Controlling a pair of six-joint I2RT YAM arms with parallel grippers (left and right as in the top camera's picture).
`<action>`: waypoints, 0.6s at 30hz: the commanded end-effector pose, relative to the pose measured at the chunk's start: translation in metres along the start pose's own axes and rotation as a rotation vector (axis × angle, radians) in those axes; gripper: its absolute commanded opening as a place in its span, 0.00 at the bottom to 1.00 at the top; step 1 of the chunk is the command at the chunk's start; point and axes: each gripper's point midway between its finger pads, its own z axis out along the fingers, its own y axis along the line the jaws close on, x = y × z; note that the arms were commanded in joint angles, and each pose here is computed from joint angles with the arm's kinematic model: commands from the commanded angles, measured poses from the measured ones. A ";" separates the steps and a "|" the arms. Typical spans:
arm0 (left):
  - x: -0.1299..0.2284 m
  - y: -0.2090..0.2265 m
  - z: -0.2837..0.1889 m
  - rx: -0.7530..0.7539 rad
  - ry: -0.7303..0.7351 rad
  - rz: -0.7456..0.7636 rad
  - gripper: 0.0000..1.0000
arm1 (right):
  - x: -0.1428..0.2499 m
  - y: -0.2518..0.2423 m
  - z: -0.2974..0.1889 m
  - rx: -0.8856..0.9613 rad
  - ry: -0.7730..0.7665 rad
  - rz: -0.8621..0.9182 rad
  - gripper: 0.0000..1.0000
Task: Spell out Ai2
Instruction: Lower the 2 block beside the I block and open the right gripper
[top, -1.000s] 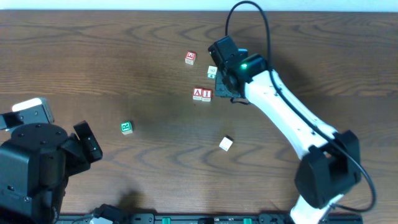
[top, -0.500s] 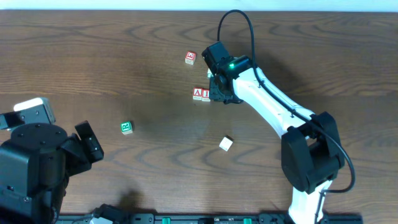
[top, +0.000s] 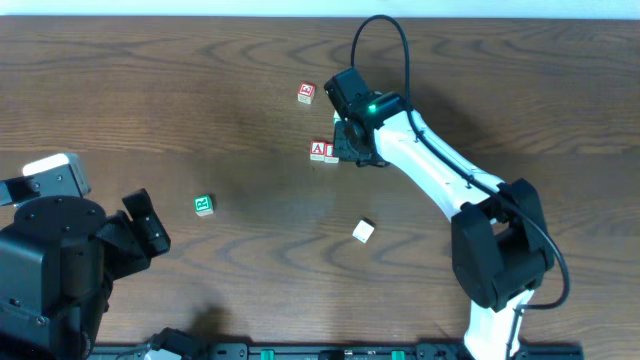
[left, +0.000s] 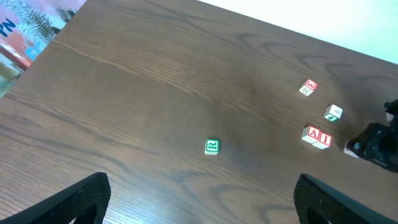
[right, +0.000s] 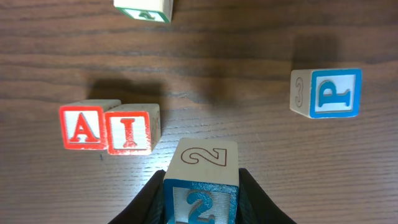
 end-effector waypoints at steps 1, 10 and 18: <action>-0.002 -0.001 -0.001 0.006 -0.006 -0.011 0.95 | 0.001 -0.006 0.006 0.009 0.004 0.023 0.16; -0.008 -0.004 -0.001 0.018 -0.026 -0.021 0.95 | -0.004 -0.005 0.009 0.004 -0.011 0.031 0.16; -0.009 -0.005 -0.001 0.022 -0.033 -0.024 0.95 | 0.003 -0.011 0.034 0.051 0.022 0.023 0.14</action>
